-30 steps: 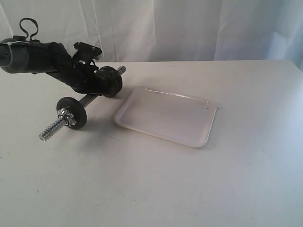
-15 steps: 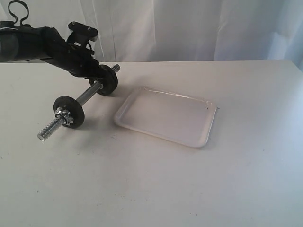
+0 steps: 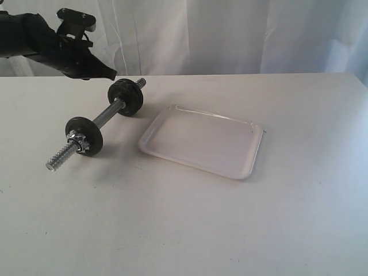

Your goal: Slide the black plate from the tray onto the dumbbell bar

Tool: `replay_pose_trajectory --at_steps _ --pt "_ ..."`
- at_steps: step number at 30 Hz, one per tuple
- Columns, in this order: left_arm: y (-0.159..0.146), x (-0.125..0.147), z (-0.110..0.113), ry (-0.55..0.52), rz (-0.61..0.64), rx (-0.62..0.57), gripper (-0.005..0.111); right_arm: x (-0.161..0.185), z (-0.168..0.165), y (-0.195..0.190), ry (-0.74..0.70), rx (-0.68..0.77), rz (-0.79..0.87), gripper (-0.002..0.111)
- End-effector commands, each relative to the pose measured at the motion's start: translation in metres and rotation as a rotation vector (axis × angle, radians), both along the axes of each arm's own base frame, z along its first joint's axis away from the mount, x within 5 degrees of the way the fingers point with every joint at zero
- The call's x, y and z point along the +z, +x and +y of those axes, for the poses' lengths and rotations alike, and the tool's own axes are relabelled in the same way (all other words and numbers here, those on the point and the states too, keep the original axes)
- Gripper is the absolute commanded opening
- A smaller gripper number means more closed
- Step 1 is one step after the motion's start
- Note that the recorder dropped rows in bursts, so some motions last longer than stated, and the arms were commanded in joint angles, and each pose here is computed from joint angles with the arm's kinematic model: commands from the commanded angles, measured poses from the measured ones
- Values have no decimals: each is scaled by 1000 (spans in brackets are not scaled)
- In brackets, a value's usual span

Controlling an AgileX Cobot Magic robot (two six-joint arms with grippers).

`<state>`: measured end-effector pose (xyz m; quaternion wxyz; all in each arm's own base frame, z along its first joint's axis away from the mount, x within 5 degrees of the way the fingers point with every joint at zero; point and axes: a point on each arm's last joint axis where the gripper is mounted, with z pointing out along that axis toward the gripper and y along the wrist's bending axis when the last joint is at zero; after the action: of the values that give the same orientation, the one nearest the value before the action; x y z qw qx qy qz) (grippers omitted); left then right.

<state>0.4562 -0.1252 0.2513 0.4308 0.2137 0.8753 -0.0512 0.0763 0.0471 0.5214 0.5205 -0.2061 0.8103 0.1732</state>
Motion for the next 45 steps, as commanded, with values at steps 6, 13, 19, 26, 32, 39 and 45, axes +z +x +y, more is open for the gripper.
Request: replay_pose_trajectory --at_steps 6,13,19,26,32,39,45 --pt "-49 77 12 -65 -91 15 0 -69 -2 43 -204 -104 82 0" --pt "-121 99 32 -72 -151 21 0 -116 5 58 -223 -63 16 0" --pt "-191 81 50 -67 -145 30 0 -149 10 58 -206 -6 46 0" --pt "-249 56 64 -82 -72 39 0 -169 14 62 -120 -22 43 0" --pt "-277 41 67 -51 89 6 0 -176 14 61 -131 -16 75 0" --pt "-277 40 67 -50 93 5 0 -176 14 61 -131 -16 75 0" --pt "-277 40 67 -45 90 3 0 -172 11 58 -165 -30 -5 0"
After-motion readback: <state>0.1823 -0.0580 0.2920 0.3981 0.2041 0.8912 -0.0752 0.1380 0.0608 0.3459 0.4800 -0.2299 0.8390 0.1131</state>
